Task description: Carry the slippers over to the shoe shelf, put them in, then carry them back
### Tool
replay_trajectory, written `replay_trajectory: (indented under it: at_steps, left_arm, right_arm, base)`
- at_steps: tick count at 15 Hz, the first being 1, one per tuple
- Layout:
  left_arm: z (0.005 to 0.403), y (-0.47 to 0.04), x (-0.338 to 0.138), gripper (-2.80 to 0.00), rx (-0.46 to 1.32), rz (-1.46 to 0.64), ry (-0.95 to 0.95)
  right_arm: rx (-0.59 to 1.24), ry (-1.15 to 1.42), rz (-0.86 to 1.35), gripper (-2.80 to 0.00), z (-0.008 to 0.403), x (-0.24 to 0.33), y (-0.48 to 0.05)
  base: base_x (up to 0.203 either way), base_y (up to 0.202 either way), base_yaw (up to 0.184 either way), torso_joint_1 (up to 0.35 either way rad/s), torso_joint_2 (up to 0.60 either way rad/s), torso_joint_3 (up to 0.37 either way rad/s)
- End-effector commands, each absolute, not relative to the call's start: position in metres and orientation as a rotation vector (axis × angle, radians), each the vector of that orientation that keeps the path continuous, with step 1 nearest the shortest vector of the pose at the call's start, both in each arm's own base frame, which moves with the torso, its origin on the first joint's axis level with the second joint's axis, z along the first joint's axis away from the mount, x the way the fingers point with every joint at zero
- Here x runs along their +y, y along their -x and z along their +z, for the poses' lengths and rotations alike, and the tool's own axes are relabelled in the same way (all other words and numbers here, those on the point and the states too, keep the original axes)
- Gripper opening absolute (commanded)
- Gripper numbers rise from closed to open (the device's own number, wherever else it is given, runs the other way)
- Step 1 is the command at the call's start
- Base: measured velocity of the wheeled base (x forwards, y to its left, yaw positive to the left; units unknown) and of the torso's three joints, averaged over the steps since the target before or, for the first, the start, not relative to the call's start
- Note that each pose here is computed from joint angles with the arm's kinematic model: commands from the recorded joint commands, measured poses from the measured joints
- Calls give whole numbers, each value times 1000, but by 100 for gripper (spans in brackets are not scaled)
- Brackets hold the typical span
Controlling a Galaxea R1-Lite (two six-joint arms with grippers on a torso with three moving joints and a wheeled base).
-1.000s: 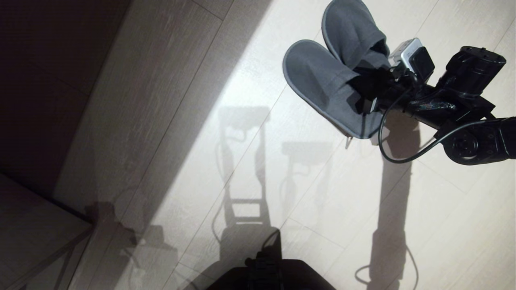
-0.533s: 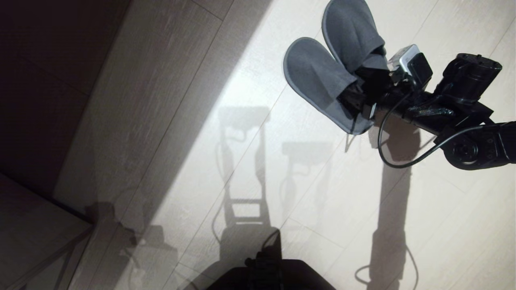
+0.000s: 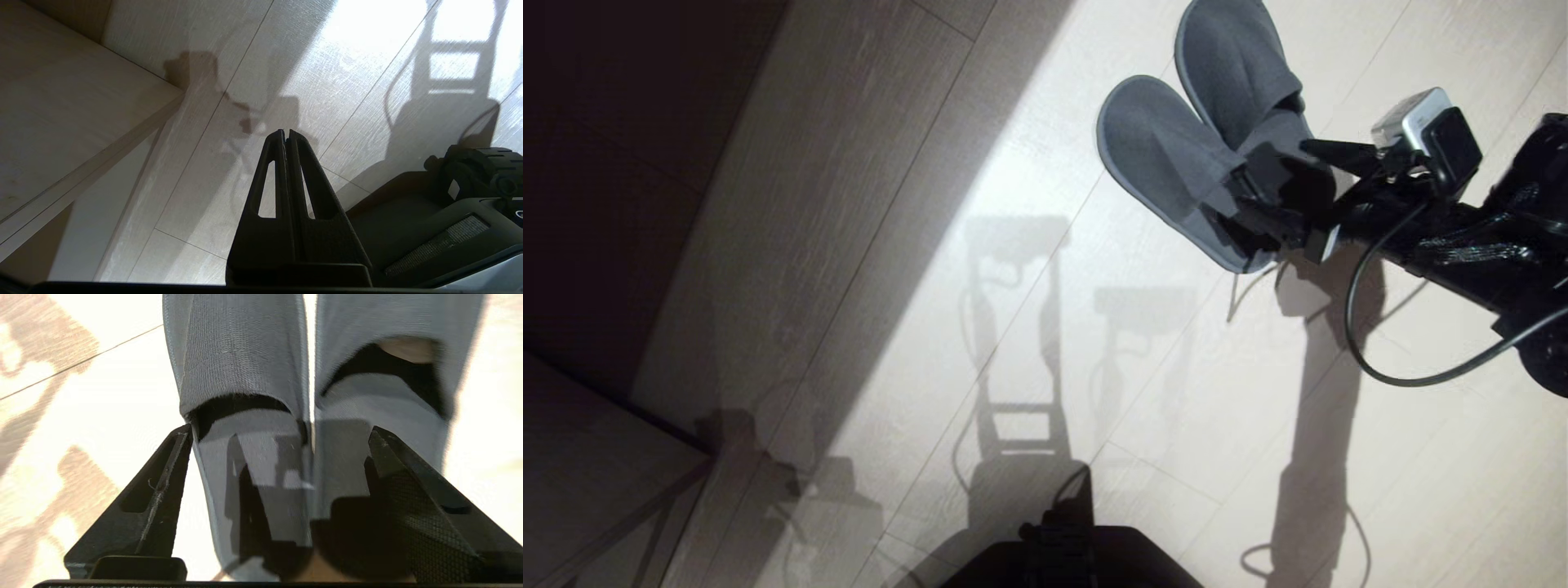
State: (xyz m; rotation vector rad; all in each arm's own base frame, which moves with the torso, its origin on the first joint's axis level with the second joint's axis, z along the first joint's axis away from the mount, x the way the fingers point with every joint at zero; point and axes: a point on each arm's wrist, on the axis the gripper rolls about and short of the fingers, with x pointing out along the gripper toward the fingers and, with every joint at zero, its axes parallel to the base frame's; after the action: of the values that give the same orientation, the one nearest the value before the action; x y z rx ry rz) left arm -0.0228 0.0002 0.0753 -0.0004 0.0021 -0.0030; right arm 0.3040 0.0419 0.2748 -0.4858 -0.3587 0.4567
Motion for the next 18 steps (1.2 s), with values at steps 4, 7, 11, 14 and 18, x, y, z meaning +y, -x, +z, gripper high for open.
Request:
replay_trajectory:
  at_steps: [4, 7, 11, 14, 18]
  left_arm:
    - [75, 23, 0, -280, 3, -3, 0]
    - [75, 23, 0, -280, 3, -3, 0]
    - [75, 23, 0, -280, 3, -3, 2]
    - [75, 23, 0, -280, 3, -3, 3]
    - [75, 23, 0, -280, 3, -3, 3]
  right_arm:
    - [-440, 430, 428, -280, 300, 38, -213]
    - [-496, 411, 365, -280, 309, 28, -139]
    - [-450, 401, 225, -280, 296, 10, -56]
    - [-465, 365, 148, -280, 282, 5, 0]
    - [-405, 300, 121, -280, 228, 6, 39]
  base:
    - [0, 0, 0, 0, 0, 0]
    - [0, 0, 0, 0, 0, 0]
    - [0, 0, 0, 0, 0, 0]
    - [0, 0, 0, 0, 0, 0]
    - [0, 0, 0, 0, 0, 0]
